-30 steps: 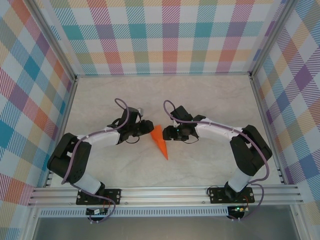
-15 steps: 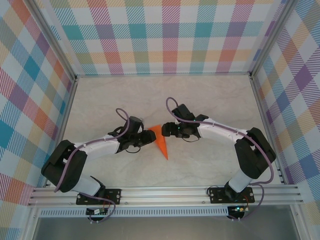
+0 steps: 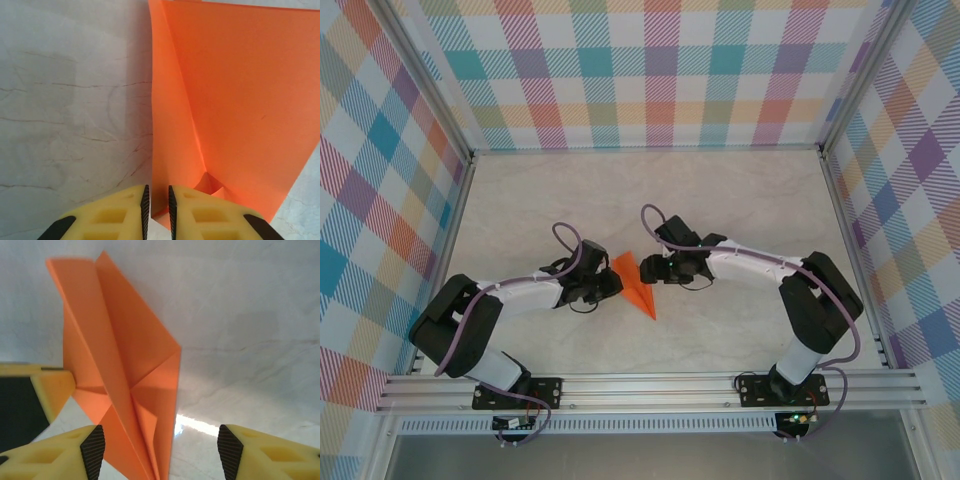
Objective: Fold a paper plane with a square sheet of paper (pick it up from the middle)
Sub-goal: Move a paper plane to the center of the table.
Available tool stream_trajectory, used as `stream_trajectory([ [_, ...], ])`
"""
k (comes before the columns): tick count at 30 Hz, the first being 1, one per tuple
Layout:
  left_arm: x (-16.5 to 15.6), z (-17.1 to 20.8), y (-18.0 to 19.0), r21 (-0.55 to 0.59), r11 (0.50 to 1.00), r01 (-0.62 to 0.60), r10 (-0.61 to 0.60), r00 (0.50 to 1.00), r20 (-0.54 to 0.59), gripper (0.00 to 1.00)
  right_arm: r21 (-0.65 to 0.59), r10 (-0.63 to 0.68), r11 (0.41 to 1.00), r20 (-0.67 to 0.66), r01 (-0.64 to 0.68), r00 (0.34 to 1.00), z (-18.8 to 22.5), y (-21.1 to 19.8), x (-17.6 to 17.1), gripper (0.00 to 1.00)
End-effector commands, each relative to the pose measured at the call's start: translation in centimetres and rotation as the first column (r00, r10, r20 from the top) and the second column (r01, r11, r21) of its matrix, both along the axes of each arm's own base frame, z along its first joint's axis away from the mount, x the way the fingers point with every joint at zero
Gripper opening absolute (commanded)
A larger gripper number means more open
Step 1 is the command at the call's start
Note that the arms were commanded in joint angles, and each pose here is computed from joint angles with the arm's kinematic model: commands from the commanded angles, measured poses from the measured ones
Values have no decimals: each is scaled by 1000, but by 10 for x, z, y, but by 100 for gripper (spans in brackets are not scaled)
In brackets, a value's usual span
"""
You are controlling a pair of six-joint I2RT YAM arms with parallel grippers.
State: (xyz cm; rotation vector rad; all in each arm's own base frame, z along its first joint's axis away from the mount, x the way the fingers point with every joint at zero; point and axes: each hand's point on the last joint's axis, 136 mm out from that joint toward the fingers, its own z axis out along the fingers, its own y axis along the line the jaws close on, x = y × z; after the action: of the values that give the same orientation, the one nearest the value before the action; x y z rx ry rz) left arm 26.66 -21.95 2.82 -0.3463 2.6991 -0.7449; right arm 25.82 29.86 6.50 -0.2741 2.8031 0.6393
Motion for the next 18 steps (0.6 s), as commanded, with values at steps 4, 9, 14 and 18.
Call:
stream_trajectory([
  [4, -7, -6, 3, 25, 1000, 7, -7, 1000, -11, 16, -67, 135, 989, 10, -134, 991, -7, 23, -18, 61],
  [9, -8, -6, 4, 27, 1000, 8, -8, 1000, -11, 16, -128, 161, 979, -6, -161, 987, -20, 24, -20, 65],
  [14, -8, -7, 4, 27, 1000, 7, -7, 1000, -14, 16, -152, 163, 975, -14, -163, 987, -27, 24, -19, 64],
  [18, -8, -7, 4, 26, 1000, 8, -7, 1000, -14, 16, -117, 185, 975, -23, -187, 982, -25, 32, -20, 53],
])
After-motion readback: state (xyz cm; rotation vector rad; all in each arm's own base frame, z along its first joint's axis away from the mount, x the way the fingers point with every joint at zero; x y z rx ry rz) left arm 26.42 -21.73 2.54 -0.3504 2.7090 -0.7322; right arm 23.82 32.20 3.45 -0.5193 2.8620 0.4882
